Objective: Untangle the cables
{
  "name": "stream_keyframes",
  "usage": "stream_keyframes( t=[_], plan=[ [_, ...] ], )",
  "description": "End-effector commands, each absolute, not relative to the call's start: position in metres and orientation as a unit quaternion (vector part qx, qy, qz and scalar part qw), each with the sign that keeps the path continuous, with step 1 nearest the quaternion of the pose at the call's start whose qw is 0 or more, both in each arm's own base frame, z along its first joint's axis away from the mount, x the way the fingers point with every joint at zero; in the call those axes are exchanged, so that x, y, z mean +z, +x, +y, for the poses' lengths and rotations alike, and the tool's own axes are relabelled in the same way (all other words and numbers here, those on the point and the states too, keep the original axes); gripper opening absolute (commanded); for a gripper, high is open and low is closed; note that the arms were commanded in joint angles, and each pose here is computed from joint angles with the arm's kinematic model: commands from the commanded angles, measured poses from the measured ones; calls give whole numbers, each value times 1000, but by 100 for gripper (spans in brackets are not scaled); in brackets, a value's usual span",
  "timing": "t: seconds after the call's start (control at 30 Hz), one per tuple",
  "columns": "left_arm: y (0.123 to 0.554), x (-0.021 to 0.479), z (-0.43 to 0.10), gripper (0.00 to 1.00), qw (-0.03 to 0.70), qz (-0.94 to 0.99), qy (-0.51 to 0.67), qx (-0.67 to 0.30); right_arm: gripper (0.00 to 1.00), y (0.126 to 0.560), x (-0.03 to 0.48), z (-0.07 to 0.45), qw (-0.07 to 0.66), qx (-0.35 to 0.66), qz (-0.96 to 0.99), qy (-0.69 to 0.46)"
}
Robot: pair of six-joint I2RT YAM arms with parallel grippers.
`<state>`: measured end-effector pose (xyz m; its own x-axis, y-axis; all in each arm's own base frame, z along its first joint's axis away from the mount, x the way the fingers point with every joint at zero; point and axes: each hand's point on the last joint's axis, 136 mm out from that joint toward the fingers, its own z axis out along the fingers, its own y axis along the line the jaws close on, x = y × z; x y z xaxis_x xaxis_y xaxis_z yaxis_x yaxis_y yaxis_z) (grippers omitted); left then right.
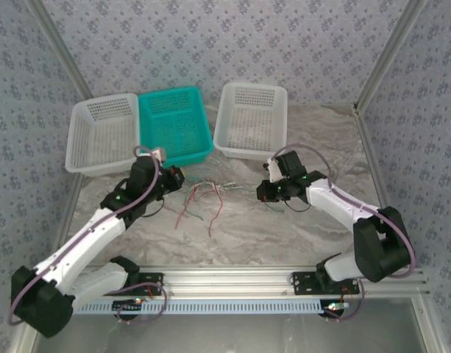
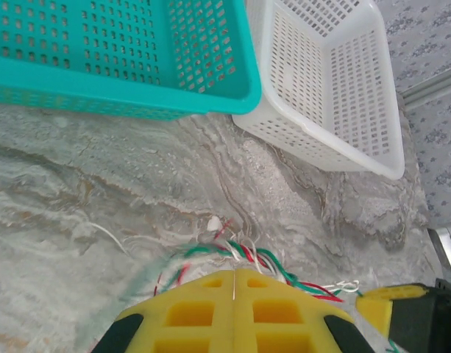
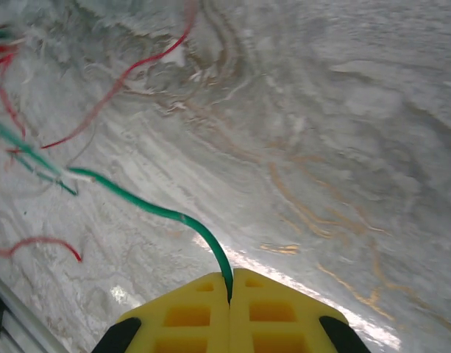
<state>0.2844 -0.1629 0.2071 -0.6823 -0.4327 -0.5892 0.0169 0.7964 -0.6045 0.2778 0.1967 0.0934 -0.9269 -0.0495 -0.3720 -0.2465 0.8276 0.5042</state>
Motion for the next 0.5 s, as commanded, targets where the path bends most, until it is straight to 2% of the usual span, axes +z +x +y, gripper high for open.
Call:
stream_keyframes(
  t=[0.0, 0.47],
  plan=[
    [276, 203, -127, 0, 395, 873, -152, -243, 0, 281, 84, 167, 168, 265, 949, -1],
    [260, 194, -80, 0, 404, 869, -196, -208, 0, 301, 91, 102, 208, 228, 941, 136]
  ],
)
